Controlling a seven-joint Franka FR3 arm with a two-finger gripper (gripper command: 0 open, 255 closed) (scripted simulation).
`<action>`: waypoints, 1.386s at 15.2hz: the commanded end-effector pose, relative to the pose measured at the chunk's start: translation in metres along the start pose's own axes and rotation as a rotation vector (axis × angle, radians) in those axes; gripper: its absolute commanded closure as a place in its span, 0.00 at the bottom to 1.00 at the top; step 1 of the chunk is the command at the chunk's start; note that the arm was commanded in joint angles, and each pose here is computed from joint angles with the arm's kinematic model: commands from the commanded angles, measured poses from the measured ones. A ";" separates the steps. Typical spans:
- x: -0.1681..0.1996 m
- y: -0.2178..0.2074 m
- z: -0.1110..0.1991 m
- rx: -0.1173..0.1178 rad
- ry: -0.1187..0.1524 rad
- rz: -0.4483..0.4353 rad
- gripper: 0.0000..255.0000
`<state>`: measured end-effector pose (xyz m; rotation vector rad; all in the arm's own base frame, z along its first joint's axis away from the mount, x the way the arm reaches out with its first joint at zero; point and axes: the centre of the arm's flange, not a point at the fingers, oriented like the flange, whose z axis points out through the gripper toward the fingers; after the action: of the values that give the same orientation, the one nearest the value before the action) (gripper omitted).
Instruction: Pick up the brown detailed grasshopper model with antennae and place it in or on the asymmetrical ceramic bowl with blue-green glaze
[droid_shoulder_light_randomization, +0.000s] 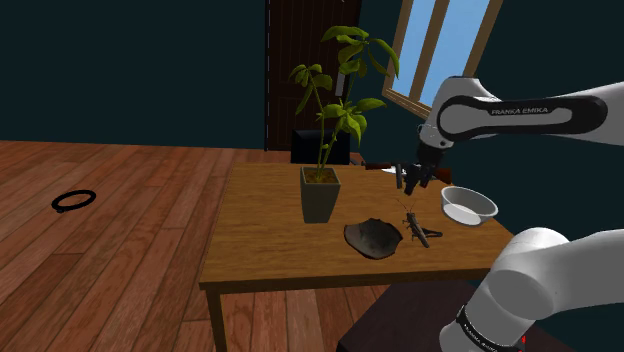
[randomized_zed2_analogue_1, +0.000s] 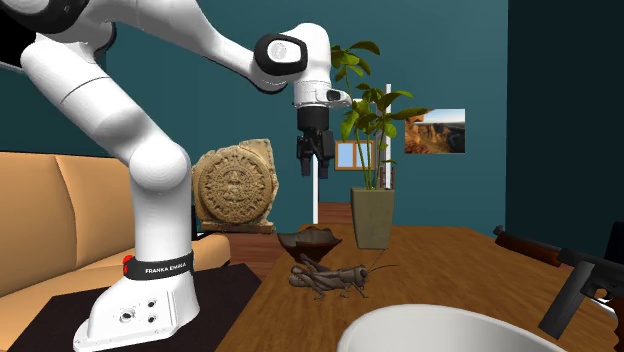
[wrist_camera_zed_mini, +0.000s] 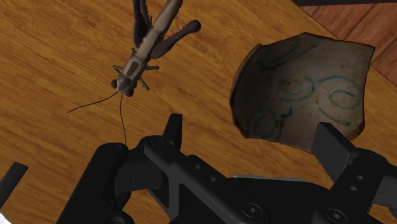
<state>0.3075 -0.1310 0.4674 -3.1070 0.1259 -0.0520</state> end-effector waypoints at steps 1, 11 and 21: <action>0.003 0.022 0.019 0.011 0.000 0.006 0.00; 0.008 0.117 0.119 0.067 -0.006 0.036 0.00; 0.010 0.156 0.191 0.093 -0.008 0.050 0.00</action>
<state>0.3115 -0.2809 0.2772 -3.0090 0.1944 -0.0419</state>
